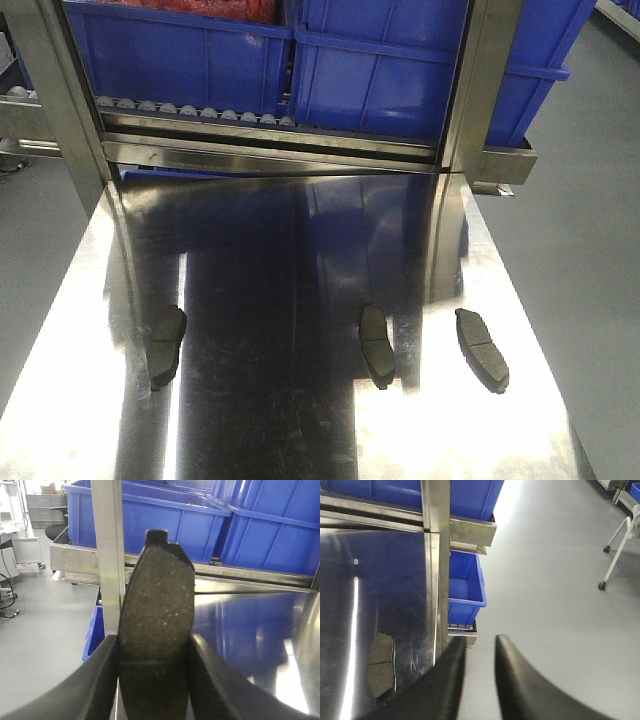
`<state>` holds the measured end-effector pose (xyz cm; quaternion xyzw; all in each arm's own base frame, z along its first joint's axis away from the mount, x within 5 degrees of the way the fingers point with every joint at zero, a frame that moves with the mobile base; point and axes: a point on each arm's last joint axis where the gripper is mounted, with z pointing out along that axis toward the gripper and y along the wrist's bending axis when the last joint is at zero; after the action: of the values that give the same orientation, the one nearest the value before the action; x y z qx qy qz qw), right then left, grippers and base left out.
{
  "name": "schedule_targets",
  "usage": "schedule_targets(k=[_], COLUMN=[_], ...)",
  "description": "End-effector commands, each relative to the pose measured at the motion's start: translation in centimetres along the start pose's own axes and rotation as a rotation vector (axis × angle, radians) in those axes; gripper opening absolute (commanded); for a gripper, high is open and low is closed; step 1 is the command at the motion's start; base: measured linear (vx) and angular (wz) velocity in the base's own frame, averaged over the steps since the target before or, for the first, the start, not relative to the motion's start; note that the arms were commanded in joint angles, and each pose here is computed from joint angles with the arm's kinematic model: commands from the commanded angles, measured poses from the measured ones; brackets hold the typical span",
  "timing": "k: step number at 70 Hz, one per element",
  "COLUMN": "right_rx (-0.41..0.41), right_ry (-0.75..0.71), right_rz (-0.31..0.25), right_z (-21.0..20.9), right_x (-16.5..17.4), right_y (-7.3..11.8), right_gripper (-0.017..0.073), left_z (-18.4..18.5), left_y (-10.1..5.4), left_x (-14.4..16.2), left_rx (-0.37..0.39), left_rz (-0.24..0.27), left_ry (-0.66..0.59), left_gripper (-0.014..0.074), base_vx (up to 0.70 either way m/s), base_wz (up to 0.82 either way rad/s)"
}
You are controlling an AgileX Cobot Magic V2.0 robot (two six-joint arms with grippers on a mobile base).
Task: Move and align brake pads A on conveyor
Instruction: 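Lift the brake pad with the left gripper off the table, then lower the right gripper onto the brake pad nearest it and close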
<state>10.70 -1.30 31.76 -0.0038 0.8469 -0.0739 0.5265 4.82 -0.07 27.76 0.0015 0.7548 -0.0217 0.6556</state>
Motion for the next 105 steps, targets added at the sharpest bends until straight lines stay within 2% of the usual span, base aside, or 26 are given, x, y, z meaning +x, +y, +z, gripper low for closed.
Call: schedule_targets(k=[1, 7, 11, 25, 45, 52, 61, 69, 83, 105], right_rx=[0.016, 0.016, 0.015, 0.007, -0.062, -0.118, -0.244, -0.314, -0.325, -0.364], right_ry=[-0.09, -0.093, -0.095, -0.057, 0.255, 0.329, 0.406, 0.499, 0.704, 0.808], right_rz=[-0.025, -0.025, -0.024, -0.017, 0.018, 0.027, -0.047, -0.094, -0.165, -0.234], right_z=[-0.4, -0.4, -0.4, 0.5, 8.1, 11.0, 14.2, 16.4, 20.0, 22.8], right_x=[-1.6, -1.6, -1.6, -1.8, -3.5, -3.9, -4.0, -4.1, -3.3, -1.5], right_y=[-0.3, -0.3, -0.2, -0.2, 0.3, 0.9, 3.7, 6.6, 9.5, 12.4], right_gripper=[0.0417, 0.0633, 0.0732, 0.0705, 0.0652, 0.0651, 0.065, 0.0647, 0.0639, 0.0614], left_z=[-0.2, -0.2, -0.2, -0.2, -0.2, -0.2, -0.2, -0.2, -0.2, -0.2], left_y=[-0.1, -0.1, -0.1, -0.1, -0.1, -0.1, -0.1, -0.1, -0.1, -0.1], left_x=[-1.6, -1.6, -1.6, -1.6, -1.6, -1.6, -1.6, -1.6, -1.6, -1.6], left_rx=[0.011, 0.011, 0.011, 0.011, 0.011, 0.011, 0.011, 0.011, 0.011, 0.011], left_rz=[-0.001, -0.001, -0.001, -0.001, -0.001, -0.001, -0.001, -0.001, -0.001, -0.001], left_ry=[-0.109, -0.109, -0.109, -0.109, -0.109, -0.109, -0.109, -0.109, -0.109, -0.109], left_gripper=[0.0146, 0.0146, 0.0146, 0.0146, 0.0146, 0.0146, 0.0146, 0.0146, 0.0146, 0.0146], base_vx=[0.0, 0.0, 0.0, 0.0, 0.0, 0.0, 0.0, 0.0, 0.0, 0.0], base_wz=[0.0, 0.0, 0.0, 0.0, 0.0, 0.0, 0.0, 0.0, 0.0, 0.0])
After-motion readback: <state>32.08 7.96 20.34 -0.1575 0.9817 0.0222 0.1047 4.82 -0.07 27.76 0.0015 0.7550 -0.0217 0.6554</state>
